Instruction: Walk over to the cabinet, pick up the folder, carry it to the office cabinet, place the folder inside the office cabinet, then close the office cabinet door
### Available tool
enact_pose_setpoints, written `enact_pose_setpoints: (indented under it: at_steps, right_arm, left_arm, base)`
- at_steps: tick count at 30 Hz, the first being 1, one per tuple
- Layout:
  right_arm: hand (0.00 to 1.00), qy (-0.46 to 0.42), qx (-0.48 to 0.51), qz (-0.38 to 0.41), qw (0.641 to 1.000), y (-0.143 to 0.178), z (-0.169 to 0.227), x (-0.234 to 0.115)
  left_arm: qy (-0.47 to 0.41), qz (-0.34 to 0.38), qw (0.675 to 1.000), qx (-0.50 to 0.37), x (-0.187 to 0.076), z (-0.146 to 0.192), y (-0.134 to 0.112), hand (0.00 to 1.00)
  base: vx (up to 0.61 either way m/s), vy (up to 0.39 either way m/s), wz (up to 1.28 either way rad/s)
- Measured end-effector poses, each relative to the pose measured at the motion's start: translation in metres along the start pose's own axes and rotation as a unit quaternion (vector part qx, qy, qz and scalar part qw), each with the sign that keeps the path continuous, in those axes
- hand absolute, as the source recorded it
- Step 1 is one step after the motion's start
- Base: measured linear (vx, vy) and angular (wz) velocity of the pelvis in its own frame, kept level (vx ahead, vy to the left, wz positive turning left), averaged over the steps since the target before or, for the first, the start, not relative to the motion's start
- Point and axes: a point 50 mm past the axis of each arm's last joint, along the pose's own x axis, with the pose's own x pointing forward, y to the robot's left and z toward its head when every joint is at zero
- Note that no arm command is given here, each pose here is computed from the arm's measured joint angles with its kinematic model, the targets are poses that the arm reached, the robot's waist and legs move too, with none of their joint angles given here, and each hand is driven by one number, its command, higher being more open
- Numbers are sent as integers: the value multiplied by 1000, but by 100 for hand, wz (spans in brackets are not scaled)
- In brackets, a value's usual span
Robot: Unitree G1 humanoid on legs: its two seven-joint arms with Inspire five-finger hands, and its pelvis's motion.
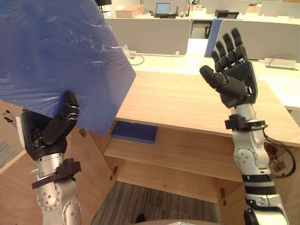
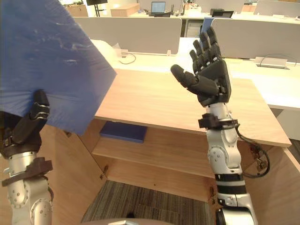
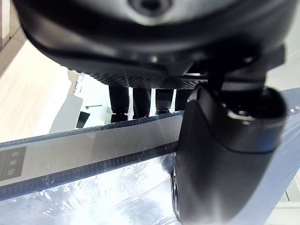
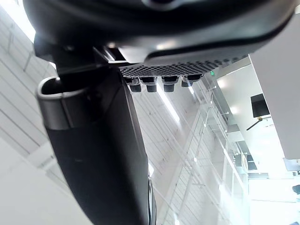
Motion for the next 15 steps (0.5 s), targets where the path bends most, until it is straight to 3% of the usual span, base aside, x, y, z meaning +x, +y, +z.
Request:
enact_pose_setpoints:
  at_steps: [8, 15]
  right_arm:
    - [100, -28, -54, 100, 993, 34, 16, 46]
    - [100, -30, -87, 134, 987, 38, 25, 61]
  left_arm:
    - [48, -121, 990, -49, -1, -24, -38, 0]
    - [82, -176, 978, -74, -2, -35, -46, 0]
  base:
    - [0, 0, 0]
    - [0, 0, 0]
